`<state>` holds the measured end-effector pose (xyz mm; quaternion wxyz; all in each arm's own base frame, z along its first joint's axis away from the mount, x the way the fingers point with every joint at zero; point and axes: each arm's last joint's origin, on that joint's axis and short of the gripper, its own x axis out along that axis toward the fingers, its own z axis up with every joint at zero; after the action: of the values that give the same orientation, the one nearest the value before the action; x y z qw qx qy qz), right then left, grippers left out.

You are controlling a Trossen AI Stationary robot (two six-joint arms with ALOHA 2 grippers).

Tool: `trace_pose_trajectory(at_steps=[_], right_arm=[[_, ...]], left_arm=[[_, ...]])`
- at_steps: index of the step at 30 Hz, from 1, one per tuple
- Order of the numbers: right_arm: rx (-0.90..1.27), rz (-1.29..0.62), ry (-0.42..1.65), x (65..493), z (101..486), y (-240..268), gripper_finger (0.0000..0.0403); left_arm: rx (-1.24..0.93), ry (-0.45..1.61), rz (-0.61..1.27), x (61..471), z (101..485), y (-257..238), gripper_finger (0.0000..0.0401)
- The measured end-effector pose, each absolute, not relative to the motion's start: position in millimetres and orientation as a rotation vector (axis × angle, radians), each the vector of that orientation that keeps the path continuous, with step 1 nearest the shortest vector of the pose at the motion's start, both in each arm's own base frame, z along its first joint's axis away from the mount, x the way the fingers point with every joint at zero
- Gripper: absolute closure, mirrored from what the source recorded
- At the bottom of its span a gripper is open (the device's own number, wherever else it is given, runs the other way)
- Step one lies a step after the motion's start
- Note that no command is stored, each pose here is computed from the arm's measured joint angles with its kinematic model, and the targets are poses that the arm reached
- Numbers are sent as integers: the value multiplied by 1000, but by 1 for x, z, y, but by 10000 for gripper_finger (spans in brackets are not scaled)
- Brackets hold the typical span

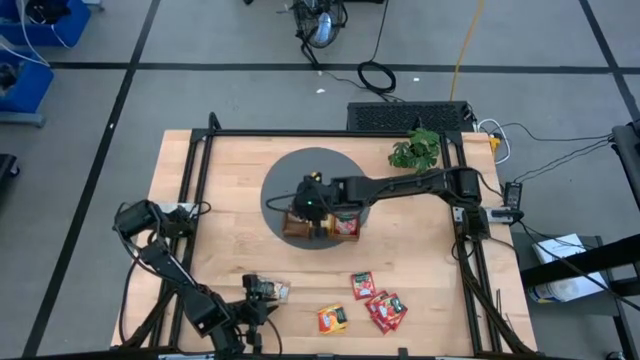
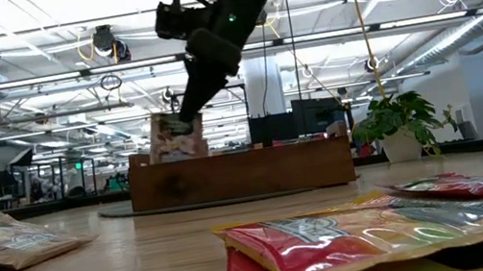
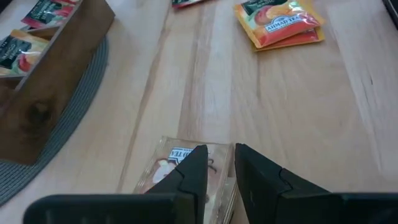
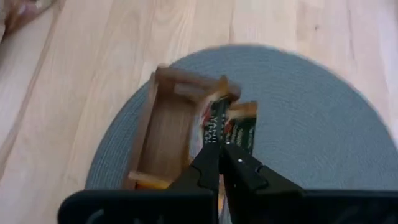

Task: Pick & Place Tea
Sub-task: Put the brown tea bag into the left section of the wooden organizer, then put the red tea bag into the right section of the wooden organizer

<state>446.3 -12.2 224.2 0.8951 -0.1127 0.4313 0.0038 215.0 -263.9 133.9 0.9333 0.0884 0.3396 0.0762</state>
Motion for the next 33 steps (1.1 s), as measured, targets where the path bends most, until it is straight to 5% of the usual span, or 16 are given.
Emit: trace_pose_trajectory(at_steps=[17,33], right_arm=[[-242,38,980,455,188,-19,398],[-306,-45,925,456,199,-17,277]], left_arm=[[197,678,177,225,135,-258,313],[197,679,171,223,135,-259,313]])
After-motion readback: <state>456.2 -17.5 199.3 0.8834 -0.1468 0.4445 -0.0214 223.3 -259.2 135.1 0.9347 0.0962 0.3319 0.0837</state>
